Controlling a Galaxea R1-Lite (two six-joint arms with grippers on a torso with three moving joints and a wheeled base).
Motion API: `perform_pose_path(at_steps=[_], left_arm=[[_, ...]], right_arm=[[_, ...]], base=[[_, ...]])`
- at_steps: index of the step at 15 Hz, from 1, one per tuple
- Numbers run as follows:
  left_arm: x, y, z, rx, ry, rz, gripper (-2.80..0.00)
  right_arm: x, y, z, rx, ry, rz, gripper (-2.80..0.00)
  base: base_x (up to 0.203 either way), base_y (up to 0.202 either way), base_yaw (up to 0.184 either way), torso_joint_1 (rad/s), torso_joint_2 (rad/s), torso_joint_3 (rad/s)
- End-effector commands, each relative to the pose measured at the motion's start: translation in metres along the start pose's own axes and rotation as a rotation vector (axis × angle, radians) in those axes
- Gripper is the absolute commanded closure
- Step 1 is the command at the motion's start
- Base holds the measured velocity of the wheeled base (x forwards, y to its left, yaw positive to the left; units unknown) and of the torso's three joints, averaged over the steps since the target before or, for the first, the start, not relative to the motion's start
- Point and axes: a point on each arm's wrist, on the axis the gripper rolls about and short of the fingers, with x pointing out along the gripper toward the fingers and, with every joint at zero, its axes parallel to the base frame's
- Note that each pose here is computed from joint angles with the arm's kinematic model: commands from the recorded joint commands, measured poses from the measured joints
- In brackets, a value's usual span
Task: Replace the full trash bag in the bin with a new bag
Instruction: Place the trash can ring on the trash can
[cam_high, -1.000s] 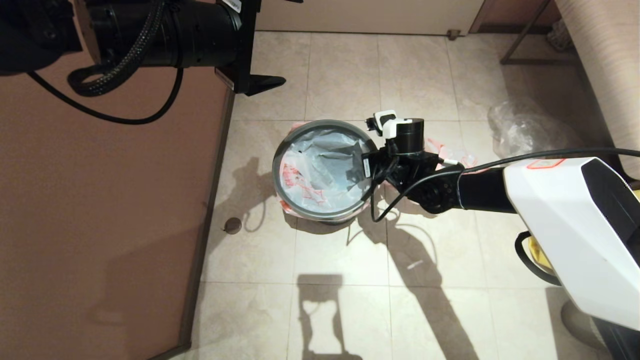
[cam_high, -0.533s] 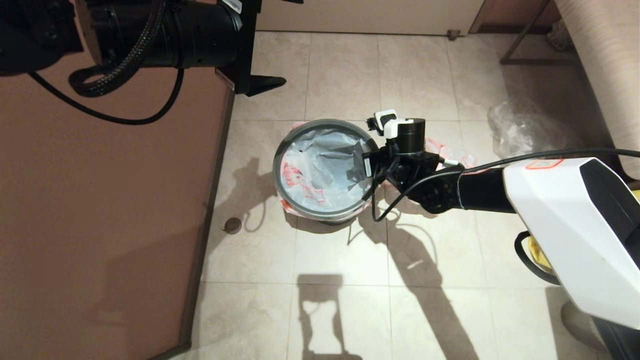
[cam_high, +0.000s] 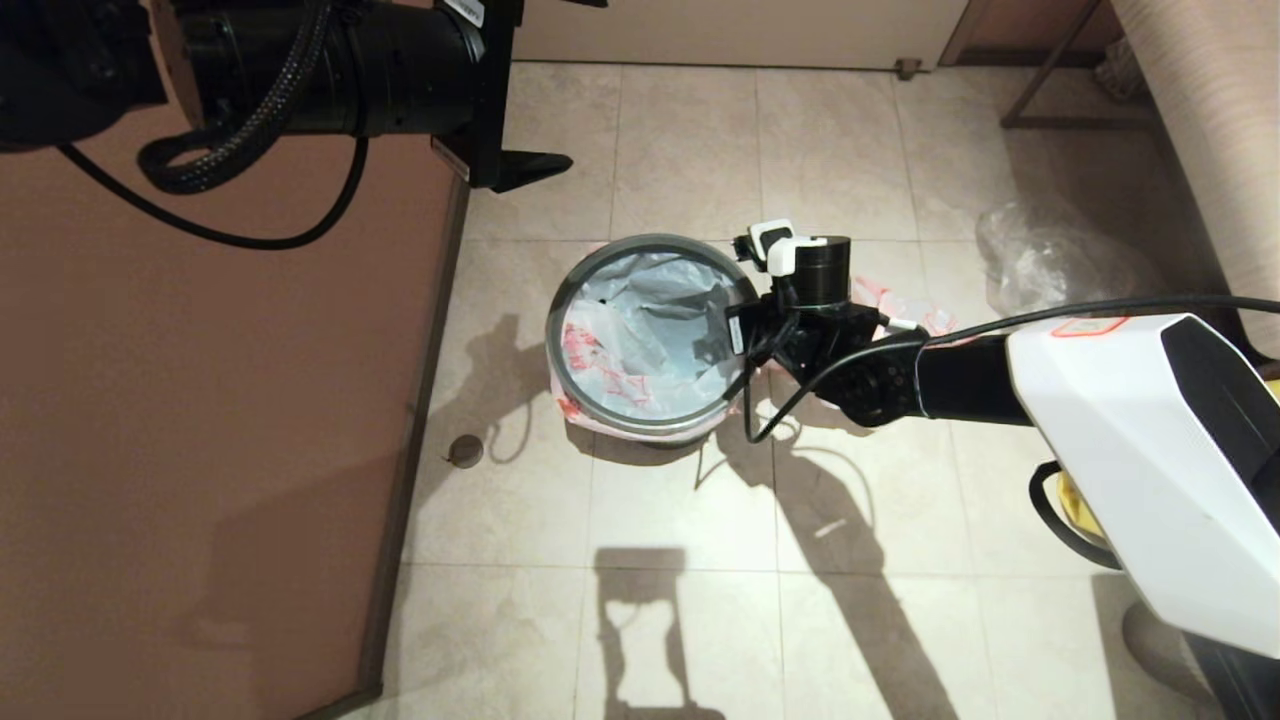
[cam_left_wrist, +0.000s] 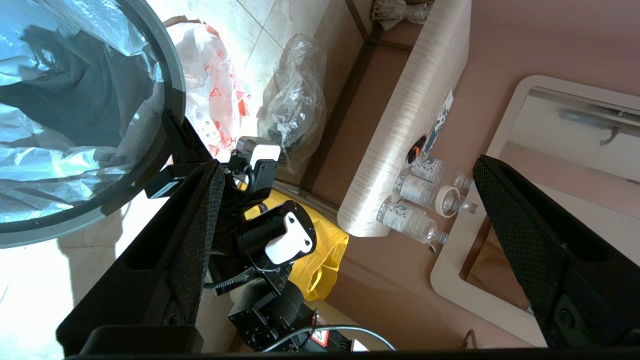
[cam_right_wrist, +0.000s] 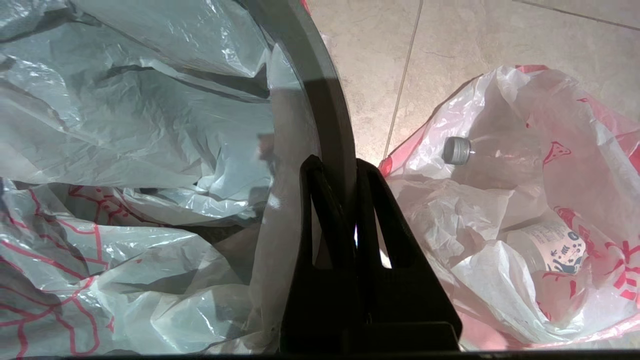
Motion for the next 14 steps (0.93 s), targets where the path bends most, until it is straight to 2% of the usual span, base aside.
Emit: perform_pose_path(at_steps=[1, 3, 5, 6, 8, 13, 14], left_arm=[[0.000, 0.000, 0.000, -0.006, 0.002, -0.001, -2.80], [0.000, 0.000, 0.000, -0.006, 0.002, -0.001, -2.80], [-0.020, -0.014, 0.003, 0.004, -0.021, -0.042, -2.80], [-0.021, -0.016, 0.003, 0.005, -0.024, -0.045, -2.80], [0.001, 0.001, 0.000, -0.007, 0.005, 0.001, -2.80], [0.002, 0.000, -0.003, -0.007, 0.013, 0.000, -2.80], [0.002, 0.000, -0.003, -0.007, 0.013, 0.001, -2.80]], right_arm=[[-0.002, 0.000, 0.003, 0.001, -0.008, 0.002, 0.00], [0.004, 0.001, -0.007, -0.007, 0.013, 0.000, 0.00], [0.009, 0.003, -0.018, -0.015, 0.034, 0.005, 0.00], [0.010, 0.004, -0.020, -0.017, 0.038, 0.007, 0.00], [0.012, 0.004, -0.025, -0.023, 0.051, 0.007, 0.00], [0.010, 0.003, -0.020, -0.025, 0.041, -0.003, 0.00], [0.011, 0.003, -0.021, -0.032, 0.042, -0.003, -2.80]], base=[[0.000, 0.000, 0.000, 0.000, 0.00, 0.000], [0.000, 0.000, 0.000, 0.000, 0.00, 0.000], [0.000, 0.000, 0.000, 0.000, 0.00, 0.000], [0.000, 0.000, 0.000, 0.000, 0.00, 0.000], [0.000, 0.000, 0.000, 0.000, 0.00, 0.000], [0.000, 0.000, 0.000, 0.000, 0.00, 0.000], [0.000, 0.000, 0.000, 0.000, 0.00, 0.000]])
